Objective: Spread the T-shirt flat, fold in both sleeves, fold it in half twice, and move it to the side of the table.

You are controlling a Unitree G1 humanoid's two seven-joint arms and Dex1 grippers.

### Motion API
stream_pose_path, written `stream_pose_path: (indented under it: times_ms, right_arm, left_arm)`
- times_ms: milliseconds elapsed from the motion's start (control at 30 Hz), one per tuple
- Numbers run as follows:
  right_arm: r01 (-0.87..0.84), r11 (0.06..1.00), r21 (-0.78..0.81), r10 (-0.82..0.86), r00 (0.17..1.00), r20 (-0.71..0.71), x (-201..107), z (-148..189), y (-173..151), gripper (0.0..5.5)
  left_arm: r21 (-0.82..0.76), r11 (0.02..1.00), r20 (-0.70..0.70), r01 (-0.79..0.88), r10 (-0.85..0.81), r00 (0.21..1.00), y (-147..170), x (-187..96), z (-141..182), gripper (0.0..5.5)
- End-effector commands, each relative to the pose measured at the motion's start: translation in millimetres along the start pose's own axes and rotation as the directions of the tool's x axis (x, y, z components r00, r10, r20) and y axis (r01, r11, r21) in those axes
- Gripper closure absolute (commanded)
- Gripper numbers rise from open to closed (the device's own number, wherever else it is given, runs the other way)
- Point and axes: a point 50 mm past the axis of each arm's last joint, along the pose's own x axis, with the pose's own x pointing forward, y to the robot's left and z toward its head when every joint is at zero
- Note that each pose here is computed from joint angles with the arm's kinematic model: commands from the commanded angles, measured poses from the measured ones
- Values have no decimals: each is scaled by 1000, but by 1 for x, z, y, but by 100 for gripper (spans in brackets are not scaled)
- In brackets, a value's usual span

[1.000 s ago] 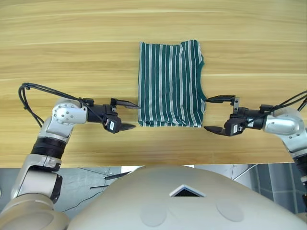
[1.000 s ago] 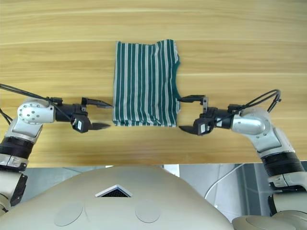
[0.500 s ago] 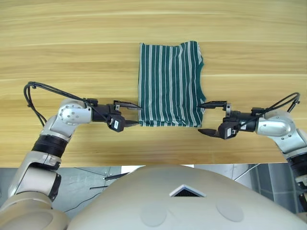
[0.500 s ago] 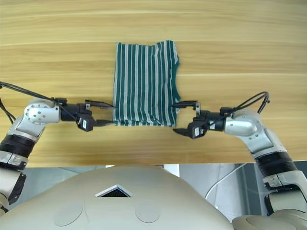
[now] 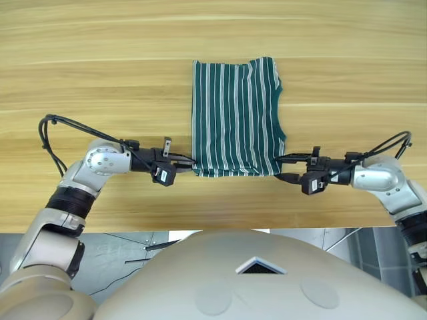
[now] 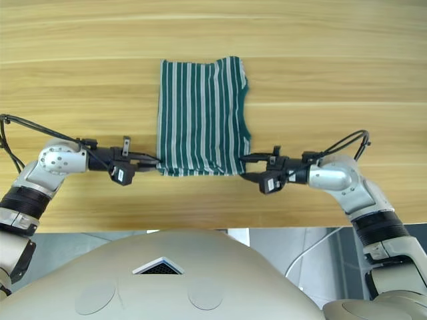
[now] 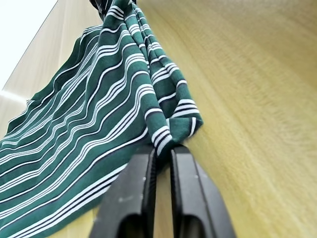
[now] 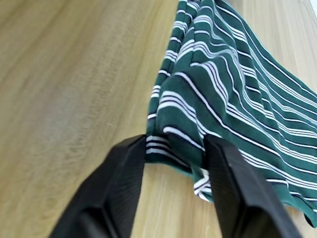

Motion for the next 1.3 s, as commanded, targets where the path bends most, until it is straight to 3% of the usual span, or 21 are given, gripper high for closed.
stream_pose_path:
  times_ms: [33,233,300,833,1300]
  right_arm:
    - [-44,999,24,45,998,-45,2,-6,7,416]
    - [-36,999,24,37,999,-37,5,-5,5,532]
    - [-36,999,21,36,999,-26,6,-3,4,544]
    - [-11,1000,16,10,998,59,-20,13,1,544]
    - [-9,999,-36,15,983,185,-40,41,8,544]
  left_arm:
    - [-22,998,-40,65,-66,997,-8,-1,-5,545]
    - [-17,998,-34,66,-66,997,-9,0,-5,546]
    - [-12,998,-31,62,-62,998,-8,0,-4,546]
    - [36,999,80,-23,20,997,9,-23,17,546]
    - [4,999,202,-53,51,978,-9,-39,46,546]
